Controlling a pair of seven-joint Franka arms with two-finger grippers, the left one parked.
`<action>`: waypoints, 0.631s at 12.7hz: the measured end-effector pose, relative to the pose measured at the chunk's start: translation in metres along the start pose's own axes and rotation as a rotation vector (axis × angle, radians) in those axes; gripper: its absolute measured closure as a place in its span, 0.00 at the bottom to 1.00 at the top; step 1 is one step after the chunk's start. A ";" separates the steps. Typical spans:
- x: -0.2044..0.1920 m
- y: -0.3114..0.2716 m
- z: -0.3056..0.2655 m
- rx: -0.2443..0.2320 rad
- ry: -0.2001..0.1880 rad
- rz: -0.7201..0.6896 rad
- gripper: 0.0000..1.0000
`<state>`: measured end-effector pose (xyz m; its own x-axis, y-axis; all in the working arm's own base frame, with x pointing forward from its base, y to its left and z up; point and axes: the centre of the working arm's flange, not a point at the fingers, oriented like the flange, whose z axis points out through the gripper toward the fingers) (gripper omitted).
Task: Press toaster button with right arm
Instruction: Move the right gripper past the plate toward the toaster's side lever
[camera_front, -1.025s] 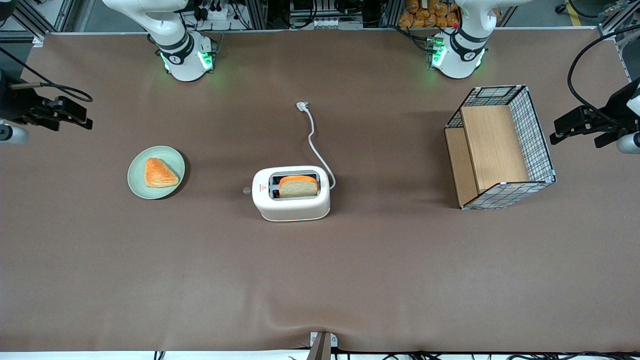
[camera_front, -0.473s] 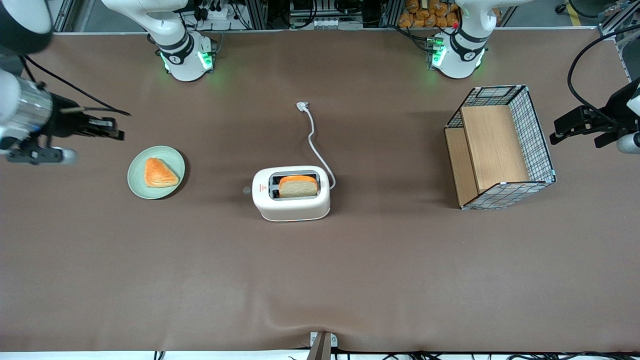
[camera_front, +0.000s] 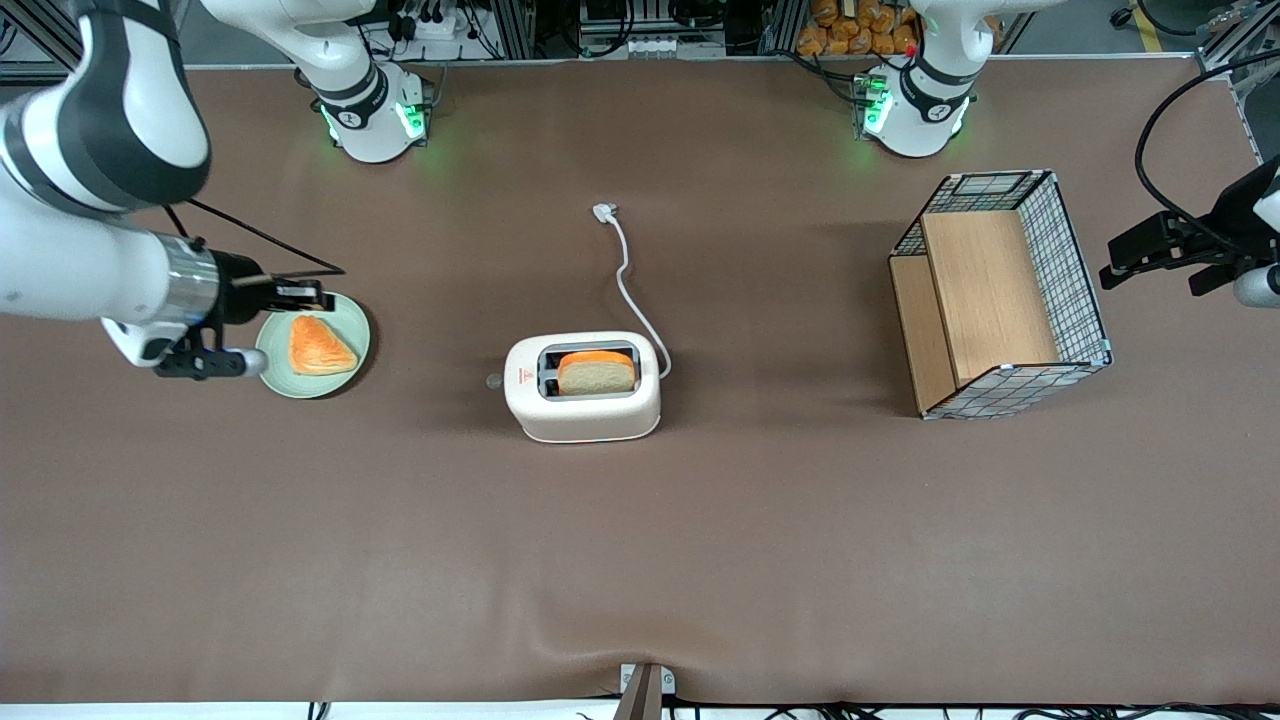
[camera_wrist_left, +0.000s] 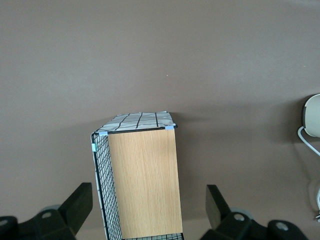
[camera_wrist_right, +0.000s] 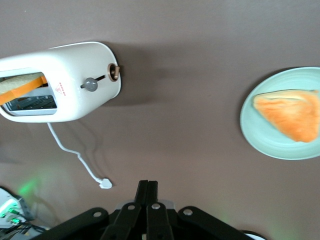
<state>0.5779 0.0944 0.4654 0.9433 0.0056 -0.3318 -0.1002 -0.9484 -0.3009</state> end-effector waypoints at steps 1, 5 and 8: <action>0.008 0.000 0.009 0.030 -0.009 0.008 0.99; 0.038 -0.013 0.047 0.074 0.010 0.013 0.99; 0.057 -0.027 0.074 0.117 0.036 0.019 0.99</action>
<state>0.6108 0.1439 0.3889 0.9514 -0.0251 -0.3069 -0.1522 -0.9047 -0.3979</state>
